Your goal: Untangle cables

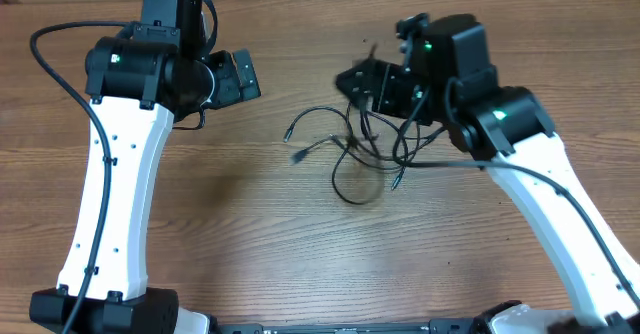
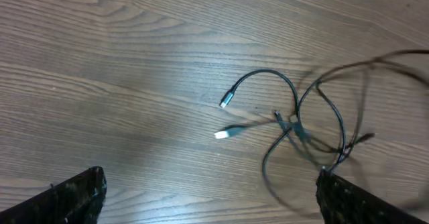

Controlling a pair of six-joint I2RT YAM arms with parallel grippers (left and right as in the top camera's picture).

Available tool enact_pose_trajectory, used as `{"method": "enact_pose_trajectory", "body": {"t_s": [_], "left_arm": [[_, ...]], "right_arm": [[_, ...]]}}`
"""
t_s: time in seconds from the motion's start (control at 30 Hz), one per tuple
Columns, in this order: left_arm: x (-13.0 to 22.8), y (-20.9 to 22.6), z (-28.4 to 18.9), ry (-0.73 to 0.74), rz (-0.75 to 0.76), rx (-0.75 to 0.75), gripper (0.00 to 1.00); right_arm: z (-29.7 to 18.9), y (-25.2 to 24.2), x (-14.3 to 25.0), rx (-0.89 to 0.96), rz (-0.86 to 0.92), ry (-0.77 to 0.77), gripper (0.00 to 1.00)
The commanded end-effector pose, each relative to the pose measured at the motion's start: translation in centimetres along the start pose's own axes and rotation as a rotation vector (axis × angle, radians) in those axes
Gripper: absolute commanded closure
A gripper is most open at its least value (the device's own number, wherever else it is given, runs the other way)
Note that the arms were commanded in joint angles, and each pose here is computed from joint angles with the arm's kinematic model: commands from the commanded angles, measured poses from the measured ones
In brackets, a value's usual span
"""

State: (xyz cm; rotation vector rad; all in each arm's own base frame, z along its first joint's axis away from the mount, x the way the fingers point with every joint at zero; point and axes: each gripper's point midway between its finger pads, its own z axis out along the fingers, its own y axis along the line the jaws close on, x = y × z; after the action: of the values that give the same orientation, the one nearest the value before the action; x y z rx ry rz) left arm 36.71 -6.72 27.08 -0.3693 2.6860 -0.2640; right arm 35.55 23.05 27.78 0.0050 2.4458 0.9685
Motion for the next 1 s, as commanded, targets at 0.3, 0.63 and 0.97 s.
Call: {"method": "enact_pose_trajectory", "body": {"t_s": [0.3,0.63,0.97], "left_arm": [[-0.1,0.7,0.2,0.004,0.018,-0.031,0.01],[0.2,0.6,0.3,0.018,0.018,-0.025,0.0],[0.7,0.6,1.2,0.055,0.016,-0.036,0.0]], "right_arm": [[1.4,-4.7,1.9,0.193,0.008,0.086,0.0],[0.8,-7.2,1.0,0.322,0.031,0.03,0.0],[0.5,-7.6,2.7,0.318,-0.157,0.14,0.0]]}}
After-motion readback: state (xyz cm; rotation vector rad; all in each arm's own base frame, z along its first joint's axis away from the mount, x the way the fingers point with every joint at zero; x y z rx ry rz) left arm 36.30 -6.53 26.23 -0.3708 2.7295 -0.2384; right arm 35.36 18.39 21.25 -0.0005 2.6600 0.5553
